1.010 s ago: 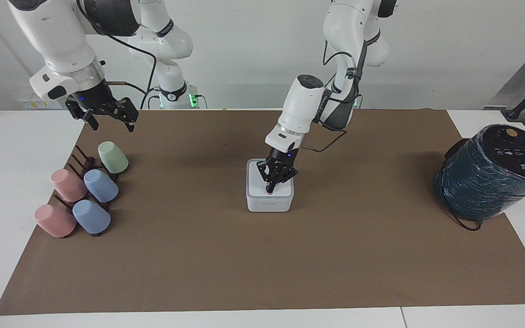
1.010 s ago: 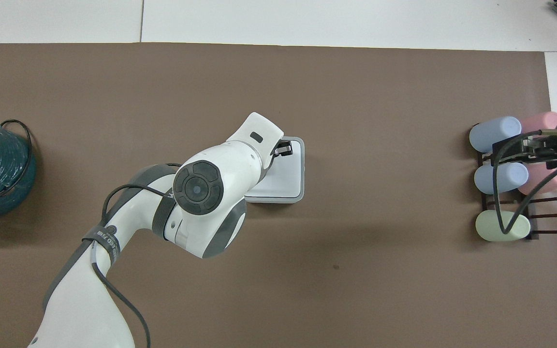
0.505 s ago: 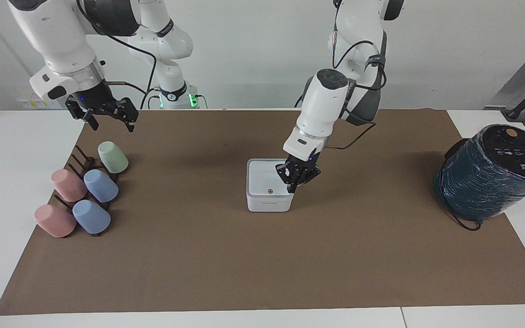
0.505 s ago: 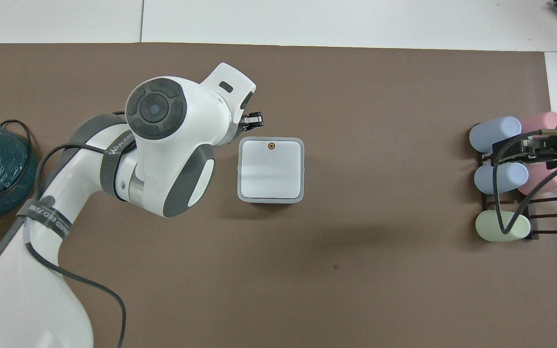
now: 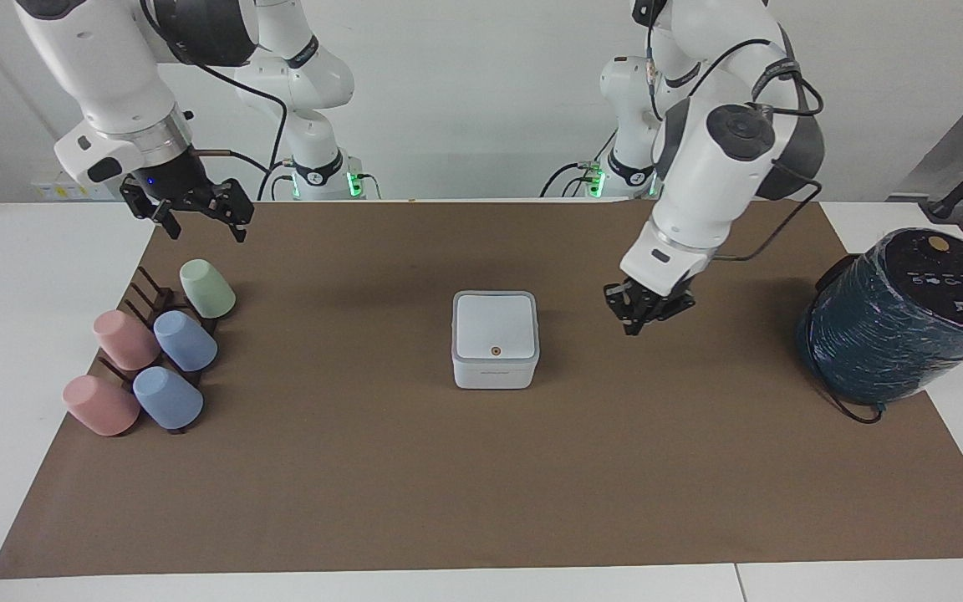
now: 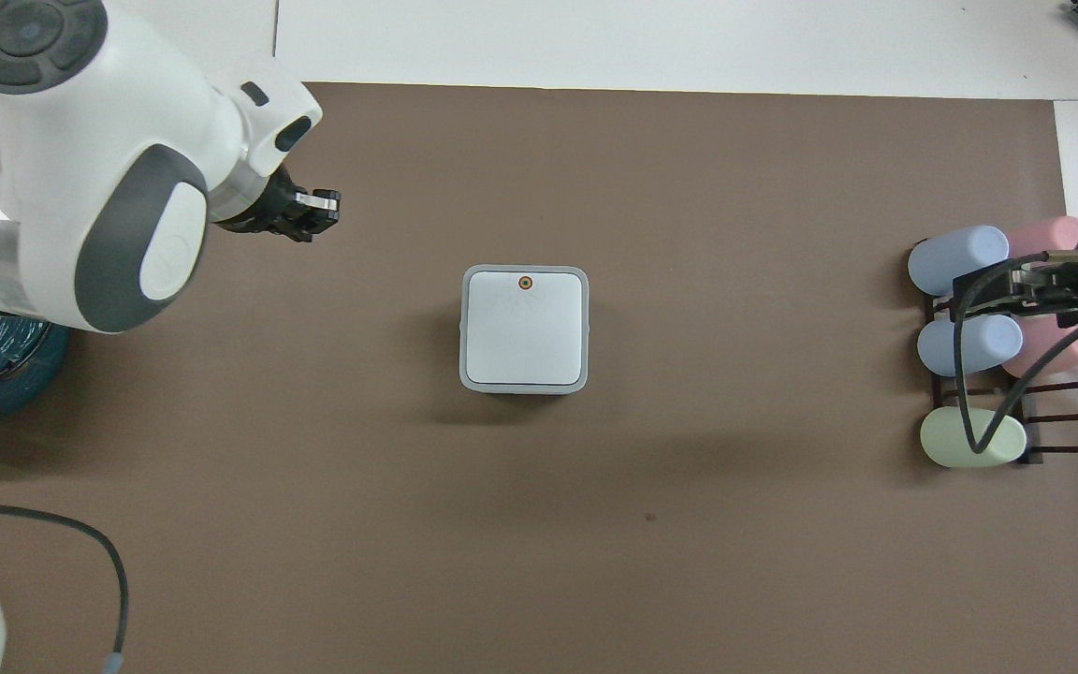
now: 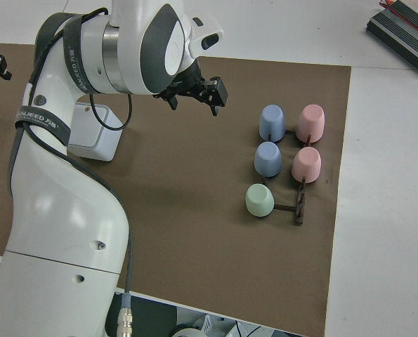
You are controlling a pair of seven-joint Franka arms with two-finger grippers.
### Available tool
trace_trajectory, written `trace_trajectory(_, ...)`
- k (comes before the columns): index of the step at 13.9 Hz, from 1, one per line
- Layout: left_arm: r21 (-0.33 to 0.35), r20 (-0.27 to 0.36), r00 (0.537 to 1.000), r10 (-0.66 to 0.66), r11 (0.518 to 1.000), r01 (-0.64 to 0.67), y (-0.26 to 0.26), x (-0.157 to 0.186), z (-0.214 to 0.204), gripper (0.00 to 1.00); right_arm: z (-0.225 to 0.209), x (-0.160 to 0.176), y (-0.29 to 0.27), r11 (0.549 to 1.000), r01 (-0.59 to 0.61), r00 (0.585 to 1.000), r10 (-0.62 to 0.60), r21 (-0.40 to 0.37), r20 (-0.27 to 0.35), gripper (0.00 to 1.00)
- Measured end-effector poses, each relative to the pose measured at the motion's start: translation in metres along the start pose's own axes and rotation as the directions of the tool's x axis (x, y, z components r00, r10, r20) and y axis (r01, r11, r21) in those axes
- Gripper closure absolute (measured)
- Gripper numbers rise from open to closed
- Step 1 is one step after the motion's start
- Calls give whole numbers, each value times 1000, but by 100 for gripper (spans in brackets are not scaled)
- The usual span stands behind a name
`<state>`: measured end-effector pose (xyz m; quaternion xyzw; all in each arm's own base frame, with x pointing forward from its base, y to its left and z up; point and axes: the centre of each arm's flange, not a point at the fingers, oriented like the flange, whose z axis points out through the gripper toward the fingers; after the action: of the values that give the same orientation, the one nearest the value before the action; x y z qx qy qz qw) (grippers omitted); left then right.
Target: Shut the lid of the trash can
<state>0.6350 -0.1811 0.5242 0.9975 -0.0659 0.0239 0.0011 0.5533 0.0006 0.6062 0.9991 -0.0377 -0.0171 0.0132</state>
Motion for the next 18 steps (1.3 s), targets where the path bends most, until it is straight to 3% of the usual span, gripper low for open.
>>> trace_trajectory(4,39,24,998,63,997,-64,-77,-4,-16,87,0,0,0,1000,0,1000,0,0,0,0)
trace_trajectory(5,38,30,997,70,997,-71,-92,-6,-20,80,0,0,0,1000,0,1000,0,0,0,0)
trace_trajectory(8,38,24,997,67,997,-68,-115,-11,-31,48,0,0,0,1000,0,1000,0,0,0,0)
trace_trajectory(12,14,13,996,87,996,-87,-99,-11,-35,4,0,0,0,1000,0,1000,0,0,0,0)
trace_trajectory(15,-42,-3,998,70,997,-70,-99,-12,-40,0,0,0,0,1000,0,1000,0,0,0,0)
trace_trajectory(18,-41,-39,997,66,997,-68,-100,-10,-47,0,0,0,0,1000,0,1000,0,0,0,0)
